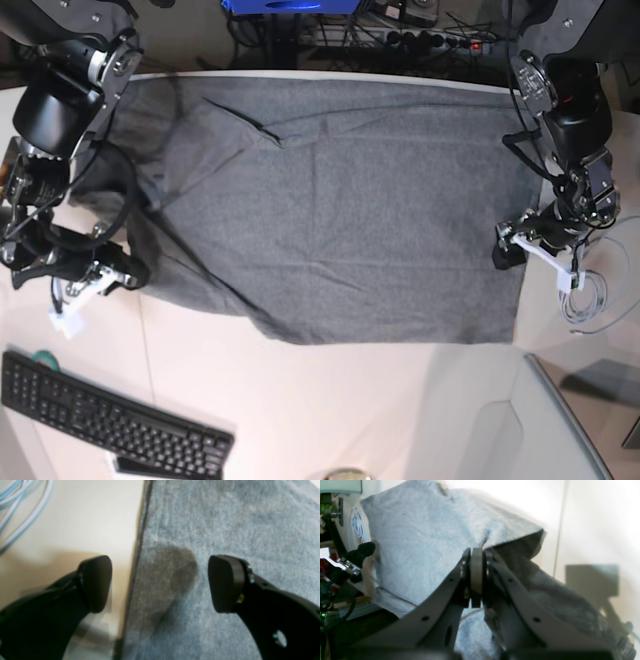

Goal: Layout the t-shirt on the table in an organized manner, then fold the t-shirt properly

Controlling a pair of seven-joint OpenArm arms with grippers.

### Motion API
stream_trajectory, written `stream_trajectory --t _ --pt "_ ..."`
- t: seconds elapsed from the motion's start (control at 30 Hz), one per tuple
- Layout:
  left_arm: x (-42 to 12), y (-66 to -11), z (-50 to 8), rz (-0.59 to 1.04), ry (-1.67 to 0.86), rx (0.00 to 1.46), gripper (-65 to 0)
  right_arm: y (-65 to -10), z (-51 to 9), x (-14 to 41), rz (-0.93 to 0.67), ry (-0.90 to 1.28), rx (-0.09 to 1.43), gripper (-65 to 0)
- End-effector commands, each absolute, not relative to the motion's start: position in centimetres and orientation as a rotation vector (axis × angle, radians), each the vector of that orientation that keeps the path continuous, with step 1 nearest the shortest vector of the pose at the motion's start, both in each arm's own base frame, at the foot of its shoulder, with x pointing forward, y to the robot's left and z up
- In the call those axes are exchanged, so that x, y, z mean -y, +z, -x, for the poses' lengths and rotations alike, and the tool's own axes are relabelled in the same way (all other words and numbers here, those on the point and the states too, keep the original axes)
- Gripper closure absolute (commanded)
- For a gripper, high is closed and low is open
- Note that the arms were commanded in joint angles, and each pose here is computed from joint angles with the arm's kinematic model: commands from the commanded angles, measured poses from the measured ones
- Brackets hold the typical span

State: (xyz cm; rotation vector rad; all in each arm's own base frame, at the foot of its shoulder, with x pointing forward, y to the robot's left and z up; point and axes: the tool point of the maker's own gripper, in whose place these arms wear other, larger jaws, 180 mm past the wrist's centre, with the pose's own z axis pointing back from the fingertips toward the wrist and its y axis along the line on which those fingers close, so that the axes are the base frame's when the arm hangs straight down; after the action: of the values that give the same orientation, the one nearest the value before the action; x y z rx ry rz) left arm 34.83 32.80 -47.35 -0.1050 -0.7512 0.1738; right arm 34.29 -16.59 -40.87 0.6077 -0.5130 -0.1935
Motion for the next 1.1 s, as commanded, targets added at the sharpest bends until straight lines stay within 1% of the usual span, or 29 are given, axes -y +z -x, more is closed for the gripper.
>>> stream_trajectory --t 0.0,0.07,0.1,0.13,0.2,0.3,0.33,0.37,0.43,0.5,0.57,0.67,0.83,1.07 --pt "-33.3 -46.6 -35.4 0.091 0.154 0.766 -57.8 -39.5 -35.5 17.0 -0.614 -0.193 0.569 0.0" --pt "-31.9 -47.3 -35.2 0.102 0.098 0.737 -57.3 -39.5 -35.5 17.1 -0.613 -0.194 0.569 0.0" --pt "-31.5 -47.6 -35.0 0.103 0.081 0.728 -55.5 -39.5 -35.6 17.1 -0.613 -0.194 0.57 0.0" --pt "-31.4 -47.7 -34.9 0.104 0.075 0.724 -51.5 -39.5 -35.5 17.1 -0.612 -0.193 0.569 0.0" --pt "-31.3 -47.8 -34.8 0.105 0.077 0.723 -38.0 -39.5 -35.5 17.1 -0.611 -0.191 0.568 0.0" --pt "-31.3 -47.6 -35.0 0.105 0.076 0.727 -11.4 -39.6 -35.4 17.2 -0.611 -0.194 0.567 0.0" --pt "-31.3 -47.5 -35.0 0.105 0.076 0.729 -3.8 -39.6 -35.4 17.1 -0.612 -0.195 0.566 0.0" --pt "-31.3 -47.4 -35.2 0.104 0.075 0.733 0.0 -39.6 -35.4 17.2 -0.611 -0.194 0.566 0.0" --pt "-31.6 -46.8 -35.5 0.092 0.064 0.748 0.0 -39.6 -35.4 17.1 -0.609 -0.191 0.564 0.0" --pt "-31.9 -45.1 -36.4 0.063 0.036 0.796 0.0 -39.6 -35.4 17.1 -0.609 -0.19 0.564 0.0" --pt "-31.2 -44.1 -36.4 0.041 -0.007 0.816 0.0 -39.7 -35.4 17.1 -0.609 -0.19 0.562 0.0" --pt "-31.0 -41.8 -36.1 -0.018 -0.071 0.811 0.0 -39.7 -35.4 17.1 -0.607 -0.19 0.562 0.0" --pt "-30.3 -40.1 -33.6 -0.105 -0.151 0.733 0.0 -39.7 -35.4 17.1 -0.606 -0.19 0.562 0.0" --pt "-30.2 -40.2 -28.7 -0.18 -0.197 0.586 0.0 -39.7 -35.4 17.1 -0.606 -0.19 0.562 0.0"
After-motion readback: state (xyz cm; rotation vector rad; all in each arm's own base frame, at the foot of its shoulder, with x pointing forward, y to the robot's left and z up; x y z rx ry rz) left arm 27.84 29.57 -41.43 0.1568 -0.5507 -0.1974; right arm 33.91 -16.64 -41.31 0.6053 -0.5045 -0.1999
